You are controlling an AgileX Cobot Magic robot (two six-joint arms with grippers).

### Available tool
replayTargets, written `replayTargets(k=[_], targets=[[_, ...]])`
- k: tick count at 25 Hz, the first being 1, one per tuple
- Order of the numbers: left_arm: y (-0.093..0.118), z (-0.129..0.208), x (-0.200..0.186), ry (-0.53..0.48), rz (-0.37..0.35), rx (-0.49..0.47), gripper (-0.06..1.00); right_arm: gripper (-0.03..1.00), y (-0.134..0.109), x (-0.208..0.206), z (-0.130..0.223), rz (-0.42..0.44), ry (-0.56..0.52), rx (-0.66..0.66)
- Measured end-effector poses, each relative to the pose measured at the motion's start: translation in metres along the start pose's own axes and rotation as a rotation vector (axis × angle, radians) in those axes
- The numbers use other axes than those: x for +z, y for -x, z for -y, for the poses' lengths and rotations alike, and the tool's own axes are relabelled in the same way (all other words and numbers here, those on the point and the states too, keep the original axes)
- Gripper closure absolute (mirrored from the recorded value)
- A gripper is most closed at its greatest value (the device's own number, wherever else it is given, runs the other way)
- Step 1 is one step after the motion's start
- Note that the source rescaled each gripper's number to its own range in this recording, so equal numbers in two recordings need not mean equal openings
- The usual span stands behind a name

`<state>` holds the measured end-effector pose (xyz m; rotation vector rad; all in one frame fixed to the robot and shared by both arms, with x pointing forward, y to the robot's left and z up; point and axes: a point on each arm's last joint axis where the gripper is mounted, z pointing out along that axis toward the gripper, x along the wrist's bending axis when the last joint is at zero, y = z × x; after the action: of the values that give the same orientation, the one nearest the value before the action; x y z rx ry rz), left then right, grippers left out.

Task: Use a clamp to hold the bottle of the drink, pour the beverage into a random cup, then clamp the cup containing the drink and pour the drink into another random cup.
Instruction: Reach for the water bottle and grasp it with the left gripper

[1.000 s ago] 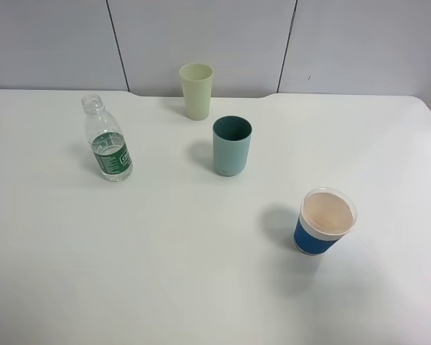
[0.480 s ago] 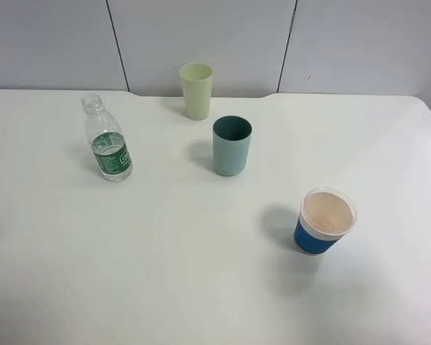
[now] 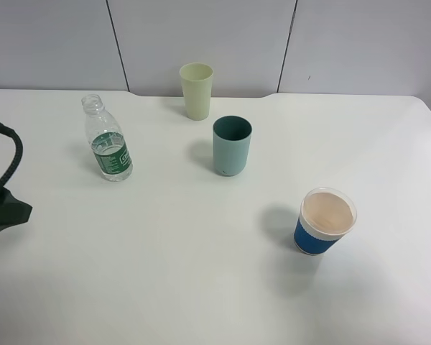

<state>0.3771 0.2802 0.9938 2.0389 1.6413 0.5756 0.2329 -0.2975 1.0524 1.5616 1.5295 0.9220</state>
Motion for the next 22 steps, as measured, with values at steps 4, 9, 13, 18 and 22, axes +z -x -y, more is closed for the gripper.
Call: replayTargets(k=[4,9,13,18,22], targets=[[0.001,0.010,0.013,0.037,0.007,-0.019,-0.06,0.14,0.000,0.000,0.000,0.000,0.000,0.000],[0.001,0.009,0.018,0.079,0.009,-0.118,-0.06,0.14,0.000,0.000,0.000,0.000,0.000,0.000],[0.001,0.006,0.022,0.089,0.010,-0.157,-0.06,0.14,0.000,0.000,0.000,0.000,0.000,0.000],[0.001,0.007,0.034,0.107,0.007,-0.147,-0.06,0.14,0.000,0.000,0.000,0.000,0.000,0.000],[0.001,0.012,0.047,0.163,0.004,-0.159,-0.06,0.14,0.000,0.000,0.000,0.000,0.000,0.000]])
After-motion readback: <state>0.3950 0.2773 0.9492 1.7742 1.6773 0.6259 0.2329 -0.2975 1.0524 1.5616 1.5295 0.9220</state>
